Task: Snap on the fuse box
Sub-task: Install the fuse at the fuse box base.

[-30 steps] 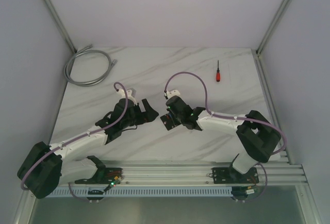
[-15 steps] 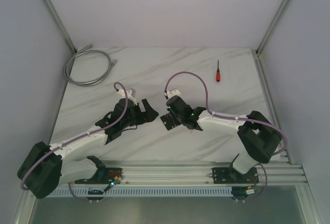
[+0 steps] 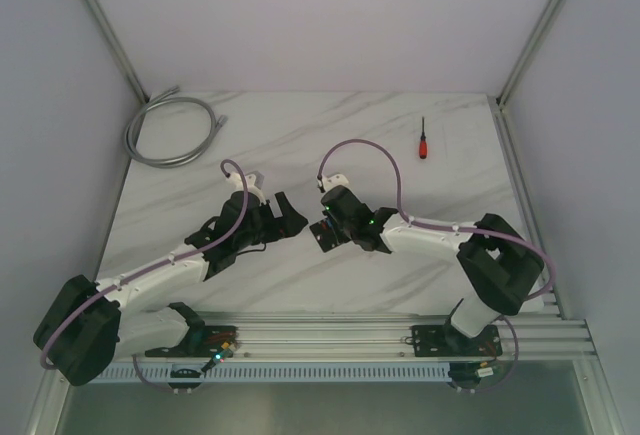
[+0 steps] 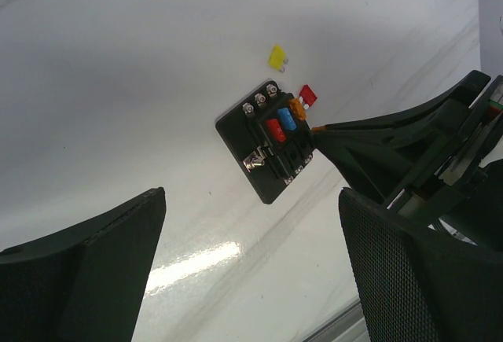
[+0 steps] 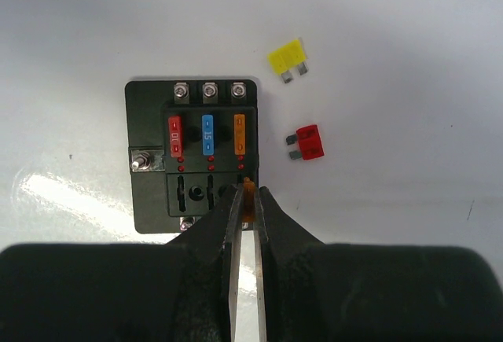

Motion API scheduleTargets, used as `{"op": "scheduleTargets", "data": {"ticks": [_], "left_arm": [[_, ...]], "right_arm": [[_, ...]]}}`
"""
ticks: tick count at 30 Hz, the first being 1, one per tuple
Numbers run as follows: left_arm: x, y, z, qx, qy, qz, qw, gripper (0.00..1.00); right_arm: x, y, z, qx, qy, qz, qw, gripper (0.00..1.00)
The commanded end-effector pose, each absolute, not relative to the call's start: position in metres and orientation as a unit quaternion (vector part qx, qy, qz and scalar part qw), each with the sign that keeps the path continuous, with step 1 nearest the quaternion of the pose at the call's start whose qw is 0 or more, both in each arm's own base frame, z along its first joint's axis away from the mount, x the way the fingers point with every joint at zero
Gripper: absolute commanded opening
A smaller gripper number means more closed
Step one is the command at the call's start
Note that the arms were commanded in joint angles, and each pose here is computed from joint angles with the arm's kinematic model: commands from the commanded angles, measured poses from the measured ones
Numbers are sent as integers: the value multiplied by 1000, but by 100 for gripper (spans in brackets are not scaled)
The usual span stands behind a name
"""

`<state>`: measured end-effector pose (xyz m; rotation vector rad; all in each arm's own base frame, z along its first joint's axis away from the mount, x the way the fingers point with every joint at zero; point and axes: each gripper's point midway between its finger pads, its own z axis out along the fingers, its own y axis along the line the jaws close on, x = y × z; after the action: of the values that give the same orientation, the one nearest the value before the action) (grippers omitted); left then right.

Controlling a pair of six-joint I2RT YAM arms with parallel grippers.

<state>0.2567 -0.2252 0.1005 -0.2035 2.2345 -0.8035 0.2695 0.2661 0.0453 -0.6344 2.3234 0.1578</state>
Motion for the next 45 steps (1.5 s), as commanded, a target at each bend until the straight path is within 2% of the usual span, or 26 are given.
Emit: {"op": "scheduleTargets", "data": {"ticks": [1,12,45], "left_arm": [[254,-222,98,-84,873,-312,365,100],[254,-222,97,-85,873,-312,364,100],[255,-224,96,-84,875,-311,361,100]], "right_arm": [[271,274,50,-252,895,71,361,0],[273,274,68,-245,888,77,382,0],[269,262,35,-250,906,47,337,2]]}}
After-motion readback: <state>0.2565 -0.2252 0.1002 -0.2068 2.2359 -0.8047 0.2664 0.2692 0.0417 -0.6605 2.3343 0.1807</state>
